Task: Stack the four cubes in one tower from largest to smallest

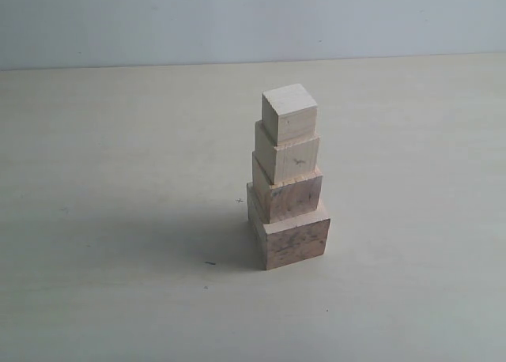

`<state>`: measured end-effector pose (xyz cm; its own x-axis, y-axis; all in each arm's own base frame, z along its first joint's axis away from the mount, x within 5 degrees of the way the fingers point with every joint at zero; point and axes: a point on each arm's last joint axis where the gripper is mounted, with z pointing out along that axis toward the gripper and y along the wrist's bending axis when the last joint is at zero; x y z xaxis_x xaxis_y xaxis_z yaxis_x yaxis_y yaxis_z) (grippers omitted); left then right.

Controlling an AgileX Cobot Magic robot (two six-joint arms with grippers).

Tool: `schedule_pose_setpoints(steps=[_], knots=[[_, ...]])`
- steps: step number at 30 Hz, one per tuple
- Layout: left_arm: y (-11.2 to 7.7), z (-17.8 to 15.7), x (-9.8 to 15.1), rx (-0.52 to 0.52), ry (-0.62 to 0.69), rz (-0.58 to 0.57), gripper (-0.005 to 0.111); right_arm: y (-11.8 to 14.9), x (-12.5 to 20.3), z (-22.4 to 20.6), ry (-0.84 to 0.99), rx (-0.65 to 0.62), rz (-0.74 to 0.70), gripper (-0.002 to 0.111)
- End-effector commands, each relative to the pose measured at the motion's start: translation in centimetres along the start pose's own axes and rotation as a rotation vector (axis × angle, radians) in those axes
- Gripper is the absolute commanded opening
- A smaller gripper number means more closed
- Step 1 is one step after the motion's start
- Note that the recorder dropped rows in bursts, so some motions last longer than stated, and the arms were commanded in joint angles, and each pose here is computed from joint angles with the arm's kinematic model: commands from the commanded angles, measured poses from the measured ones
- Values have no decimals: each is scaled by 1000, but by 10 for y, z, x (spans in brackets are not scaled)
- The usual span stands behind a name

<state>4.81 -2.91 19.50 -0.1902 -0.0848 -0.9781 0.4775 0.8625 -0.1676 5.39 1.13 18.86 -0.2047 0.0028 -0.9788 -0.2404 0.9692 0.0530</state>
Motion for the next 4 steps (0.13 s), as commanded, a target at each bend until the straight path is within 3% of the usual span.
schedule_pose_setpoints(steps=[1,4], knots=[[0,0,1,-1,-5,1,0,0,1,0,-6,4,2,0],[0,0,1,-1,-5,1,0,0,1,0,-6,4,2,0]])
